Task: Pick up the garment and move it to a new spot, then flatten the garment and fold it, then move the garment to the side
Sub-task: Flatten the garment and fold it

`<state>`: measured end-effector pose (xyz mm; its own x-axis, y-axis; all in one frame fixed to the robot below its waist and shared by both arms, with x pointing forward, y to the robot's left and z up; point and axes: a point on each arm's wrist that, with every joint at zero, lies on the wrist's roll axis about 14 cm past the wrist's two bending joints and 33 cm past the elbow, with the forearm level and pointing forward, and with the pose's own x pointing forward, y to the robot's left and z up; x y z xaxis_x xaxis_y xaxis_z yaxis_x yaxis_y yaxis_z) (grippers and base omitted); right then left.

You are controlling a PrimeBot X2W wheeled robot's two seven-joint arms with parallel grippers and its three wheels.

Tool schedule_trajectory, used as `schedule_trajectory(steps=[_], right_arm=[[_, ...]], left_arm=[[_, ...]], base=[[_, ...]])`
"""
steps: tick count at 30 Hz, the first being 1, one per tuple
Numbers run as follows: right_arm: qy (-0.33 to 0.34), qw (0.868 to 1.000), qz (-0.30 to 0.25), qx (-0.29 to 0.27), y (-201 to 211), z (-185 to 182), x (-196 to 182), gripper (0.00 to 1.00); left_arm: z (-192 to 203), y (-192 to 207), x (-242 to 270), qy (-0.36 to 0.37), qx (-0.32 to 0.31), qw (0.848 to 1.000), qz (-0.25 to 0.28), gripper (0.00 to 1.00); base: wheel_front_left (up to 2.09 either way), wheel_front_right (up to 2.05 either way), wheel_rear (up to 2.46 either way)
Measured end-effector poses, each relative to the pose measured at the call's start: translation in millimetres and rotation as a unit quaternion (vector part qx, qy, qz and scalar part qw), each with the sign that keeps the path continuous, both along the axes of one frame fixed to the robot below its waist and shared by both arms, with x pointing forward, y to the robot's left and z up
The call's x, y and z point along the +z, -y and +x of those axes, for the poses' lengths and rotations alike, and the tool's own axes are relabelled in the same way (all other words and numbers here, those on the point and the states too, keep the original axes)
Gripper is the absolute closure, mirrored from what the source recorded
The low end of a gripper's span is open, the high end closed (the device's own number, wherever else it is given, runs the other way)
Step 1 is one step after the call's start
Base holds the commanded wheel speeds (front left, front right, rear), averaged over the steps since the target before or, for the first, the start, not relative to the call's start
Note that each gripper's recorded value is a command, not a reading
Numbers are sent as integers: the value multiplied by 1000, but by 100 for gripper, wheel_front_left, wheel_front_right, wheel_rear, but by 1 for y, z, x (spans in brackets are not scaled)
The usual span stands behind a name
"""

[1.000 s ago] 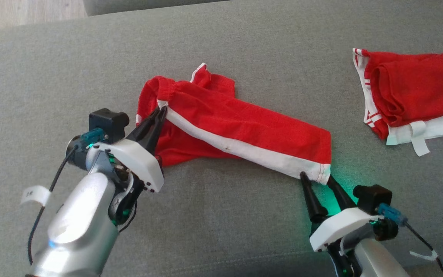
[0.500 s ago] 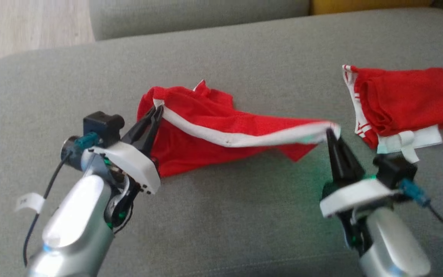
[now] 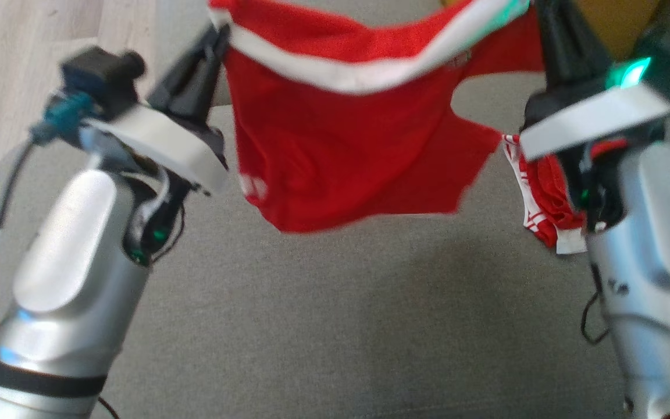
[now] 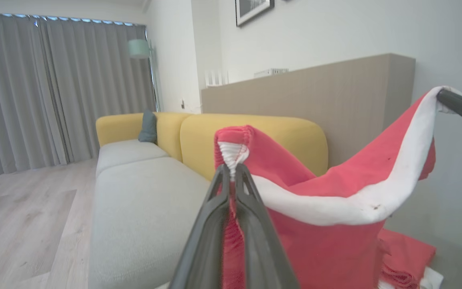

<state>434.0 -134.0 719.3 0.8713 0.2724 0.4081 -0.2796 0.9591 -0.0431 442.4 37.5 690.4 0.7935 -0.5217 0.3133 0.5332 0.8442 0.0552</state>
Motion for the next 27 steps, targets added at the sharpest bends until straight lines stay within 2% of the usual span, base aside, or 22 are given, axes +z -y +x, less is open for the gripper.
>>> schedule_trajectory(steps=[5, 11, 16, 20, 23, 27], right_arm=[[23, 1000, -6, 7, -5, -6, 33, 100], [11, 1000, -10, 10, -8, -8, 36, 100], [-16, 1000, -12, 12, -11, -3, 24, 100], [-51, 999, -14, 12, -11, 10, 3, 100], [-85, 996, -11, 13, -12, 26, -16, 100], [-106, 994, -22, 14, -17, 65, -20, 100]], left_arm=[[-7, -15, 34, 25, 21, 999, -42, 100], [-15, -24, 41, 23, 28, 997, -62, 100], [-12, -35, 23, -17, 39, 996, -77, 100], [2, -45, 13, -54, 49, 992, -103, 100], [19, -48, -8, -98, 57, 988, -102, 100], [63, -55, -4, -122, 70, 983, -117, 100]], base=[[0, 0, 0], [0, 0, 0], [0, 0, 0], [0, 0, 0], [0, 0, 0], [0, 0, 0]])
